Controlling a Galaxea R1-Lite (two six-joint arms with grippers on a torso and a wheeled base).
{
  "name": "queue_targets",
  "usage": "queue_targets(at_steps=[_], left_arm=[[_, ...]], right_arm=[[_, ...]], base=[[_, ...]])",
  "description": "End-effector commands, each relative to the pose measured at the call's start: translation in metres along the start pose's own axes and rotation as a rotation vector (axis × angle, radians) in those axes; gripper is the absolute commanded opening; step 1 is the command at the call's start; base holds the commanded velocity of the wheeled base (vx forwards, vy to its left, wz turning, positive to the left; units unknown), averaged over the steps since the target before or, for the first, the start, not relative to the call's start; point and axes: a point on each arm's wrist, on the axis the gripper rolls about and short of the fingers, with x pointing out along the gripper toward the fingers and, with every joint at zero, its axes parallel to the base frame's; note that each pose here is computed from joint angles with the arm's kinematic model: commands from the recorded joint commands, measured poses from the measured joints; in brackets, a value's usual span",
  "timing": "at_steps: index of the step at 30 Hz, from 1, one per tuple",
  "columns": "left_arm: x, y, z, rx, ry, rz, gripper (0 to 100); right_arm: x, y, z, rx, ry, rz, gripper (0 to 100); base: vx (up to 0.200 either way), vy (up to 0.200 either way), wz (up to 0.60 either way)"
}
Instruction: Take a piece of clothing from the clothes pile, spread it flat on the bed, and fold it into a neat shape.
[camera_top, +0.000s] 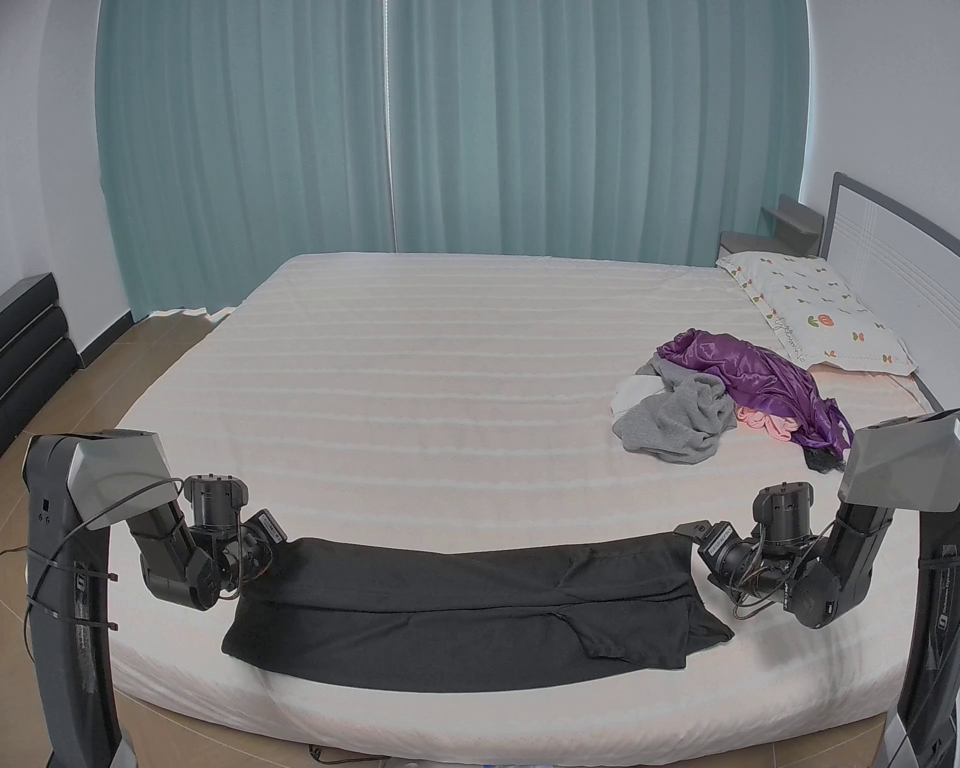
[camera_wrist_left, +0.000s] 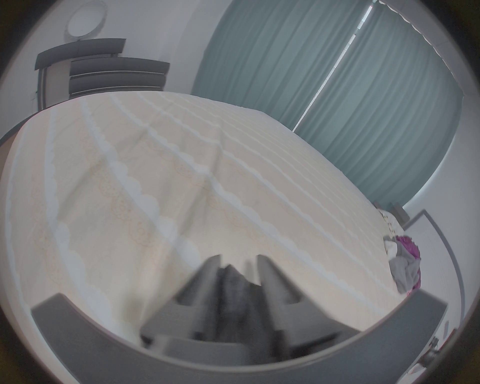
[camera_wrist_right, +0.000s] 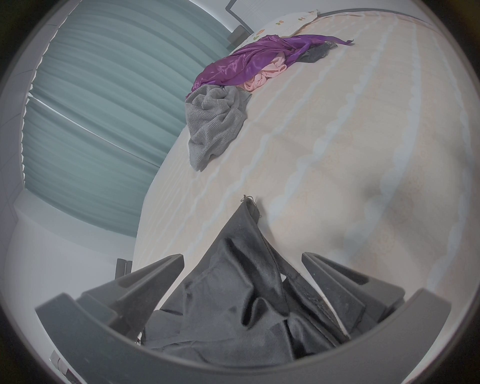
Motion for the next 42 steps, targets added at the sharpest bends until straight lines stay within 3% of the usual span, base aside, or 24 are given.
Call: queue_targets(at_steps=[1, 14, 15, 35, 36, 40, 41, 42], left_arm=[[0.003, 0.003, 0.006, -0.060, -0.039, 0.027, 0], [0.001, 0.012, 0.009, -0.093, -0.048, 0.058, 0], [0.001, 0.013, 0.008, -0.093, -0.046, 0.058, 0], [0.000, 0.017, 0.011, -0.126, -0.059, 0.078, 0], [0.000, 0.017, 0.010, -0.126, -0.057, 0.079, 0], [-0.001, 0.017, 0.010, -0.129, -0.054, 0.079, 0], [-0.003, 0.017, 0.009, -0.127, -0.048, 0.081, 100], [-0.003, 0.017, 0.009, -0.127, -0.046, 0.081, 100]], right_arm=[[0.013, -0.002, 0.000, -0.005, -0.005, -0.004, 100], [0.056, 0.005, 0.004, -0.089, -0.102, -0.029, 100], [0.057, 0.005, 0.005, -0.089, -0.106, -0.026, 0], [0.064, 0.005, 0.014, -0.072, -0.149, -0.012, 0], [0.063, 0.003, 0.014, -0.071, -0.152, -0.012, 100], [0.062, 0.003, 0.013, -0.075, -0.158, 0.000, 100], [0.059, 0.004, 0.013, -0.078, -0.162, 0.007, 100], [0.055, 0.006, 0.014, -0.079, -0.171, 0.021, 100]], base=[[0.000, 0.000, 0.00], [0.000, 0.000, 0.00], [0.000, 0.000, 0.00], [0.000, 0.000, 0.00], [0.000, 0.000, 0.00], [0.000, 0.000, 0.00], [0.000, 0.000, 0.00], [0.000, 0.000, 0.00]])
